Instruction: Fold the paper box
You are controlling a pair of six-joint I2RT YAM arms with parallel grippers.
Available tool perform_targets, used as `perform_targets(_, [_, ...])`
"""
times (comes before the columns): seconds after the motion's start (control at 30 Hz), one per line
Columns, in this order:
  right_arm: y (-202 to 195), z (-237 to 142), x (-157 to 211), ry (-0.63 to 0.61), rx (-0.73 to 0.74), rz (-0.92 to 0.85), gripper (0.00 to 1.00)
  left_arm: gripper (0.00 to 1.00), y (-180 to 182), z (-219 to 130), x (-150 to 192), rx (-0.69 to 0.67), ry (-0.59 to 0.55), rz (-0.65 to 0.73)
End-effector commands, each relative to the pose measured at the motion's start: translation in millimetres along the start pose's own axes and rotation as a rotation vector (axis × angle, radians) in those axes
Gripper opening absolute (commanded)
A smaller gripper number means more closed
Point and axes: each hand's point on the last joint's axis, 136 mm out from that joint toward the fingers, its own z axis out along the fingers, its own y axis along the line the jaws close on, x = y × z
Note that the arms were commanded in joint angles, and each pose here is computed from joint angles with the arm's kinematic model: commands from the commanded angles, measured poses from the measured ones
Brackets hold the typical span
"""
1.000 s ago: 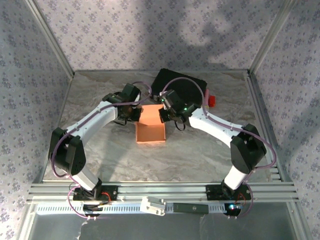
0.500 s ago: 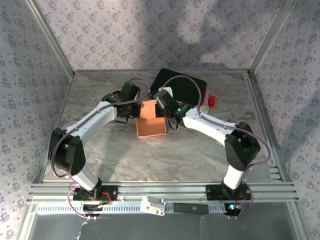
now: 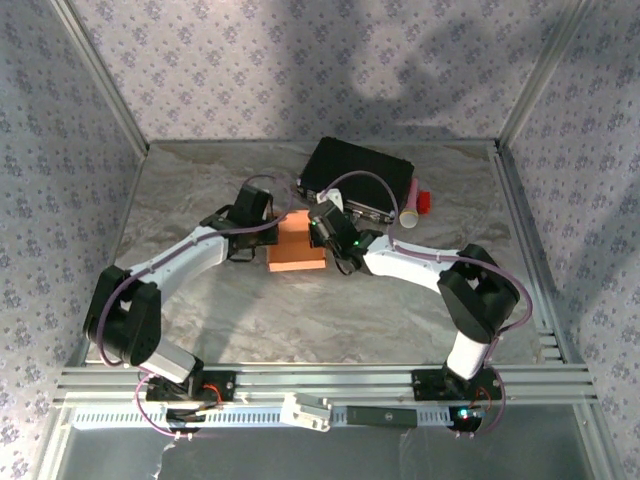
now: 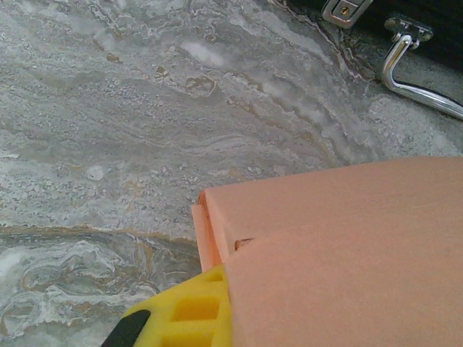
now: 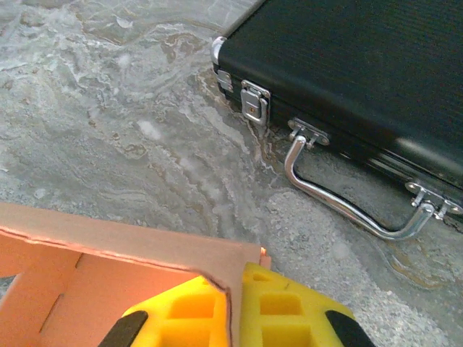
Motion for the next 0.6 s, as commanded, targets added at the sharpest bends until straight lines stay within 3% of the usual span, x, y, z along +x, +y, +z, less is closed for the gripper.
perform_targets(0.0, [45,-8,-1,-0.050,-0.173,-0.042,0.00,0.02,-53,-22,-33,0.233,-0.155,0.014])
perform_targets(0.57, [46,-23,38,-0.091,-0.131,-0.130,0.00,0.02,-55,-34,4,0.238,-0.198,0.046])
